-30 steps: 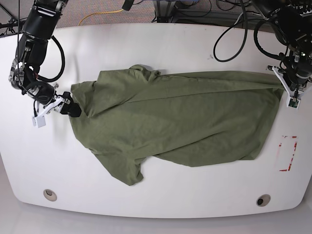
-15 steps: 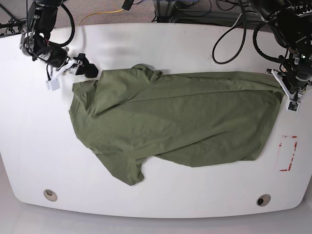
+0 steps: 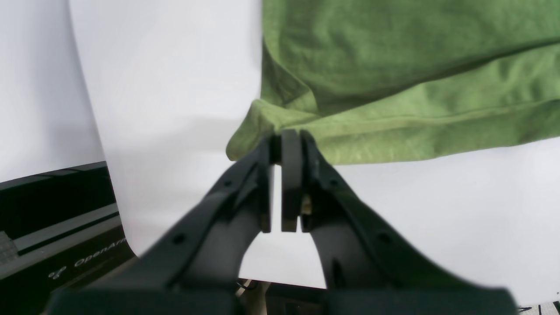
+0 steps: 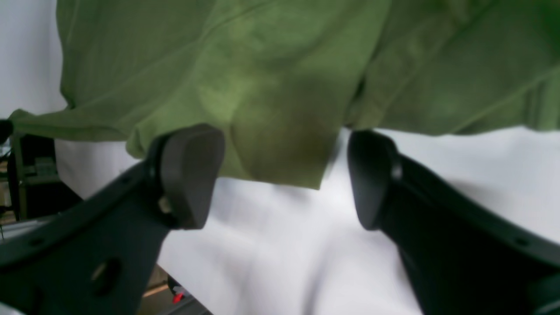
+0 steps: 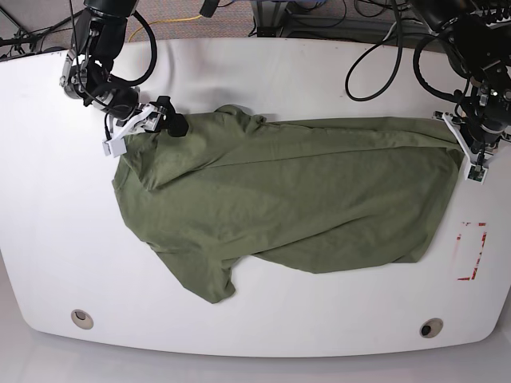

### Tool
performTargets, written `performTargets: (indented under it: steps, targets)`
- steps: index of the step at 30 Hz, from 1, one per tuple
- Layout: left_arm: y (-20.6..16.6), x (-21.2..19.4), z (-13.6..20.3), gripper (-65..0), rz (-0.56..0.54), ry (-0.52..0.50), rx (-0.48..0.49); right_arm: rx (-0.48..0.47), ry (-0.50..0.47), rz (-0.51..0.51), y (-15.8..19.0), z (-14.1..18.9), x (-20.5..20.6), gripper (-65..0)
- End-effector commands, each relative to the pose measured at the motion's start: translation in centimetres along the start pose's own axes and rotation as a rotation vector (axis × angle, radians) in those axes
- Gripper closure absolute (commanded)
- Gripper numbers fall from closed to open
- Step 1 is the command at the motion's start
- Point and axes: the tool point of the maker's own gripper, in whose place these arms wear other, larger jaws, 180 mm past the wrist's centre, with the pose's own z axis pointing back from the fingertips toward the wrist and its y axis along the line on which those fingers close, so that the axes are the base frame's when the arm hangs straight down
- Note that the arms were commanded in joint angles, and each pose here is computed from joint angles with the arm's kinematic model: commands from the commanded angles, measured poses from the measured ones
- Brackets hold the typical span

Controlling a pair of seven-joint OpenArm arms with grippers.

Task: Fold the T-shirt properly
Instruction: 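Pull the shirt edge away from the body with both grippers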

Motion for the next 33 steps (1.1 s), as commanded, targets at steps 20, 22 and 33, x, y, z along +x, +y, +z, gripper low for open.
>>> performTargets:
  steps: [20,22,33]
  targets:
    - [0.3,0.0,0.4,0.0,-0.008,-0.013,0.012,0.091,-0.004,0.086,4.1,2.5,-1.0,0.0]
    - [0.2,0.0,0.5,0.0,-0.008,-0.015,0.009,0.098,0.006,0.097,4.6,3.5,-1.9,0.0]
    - [-1.0,-3.0,0.5,0.0,-0.026,0.057,-0.022,0.057,-0.046,0.029,4.8,10.7,-4.8,0.0]
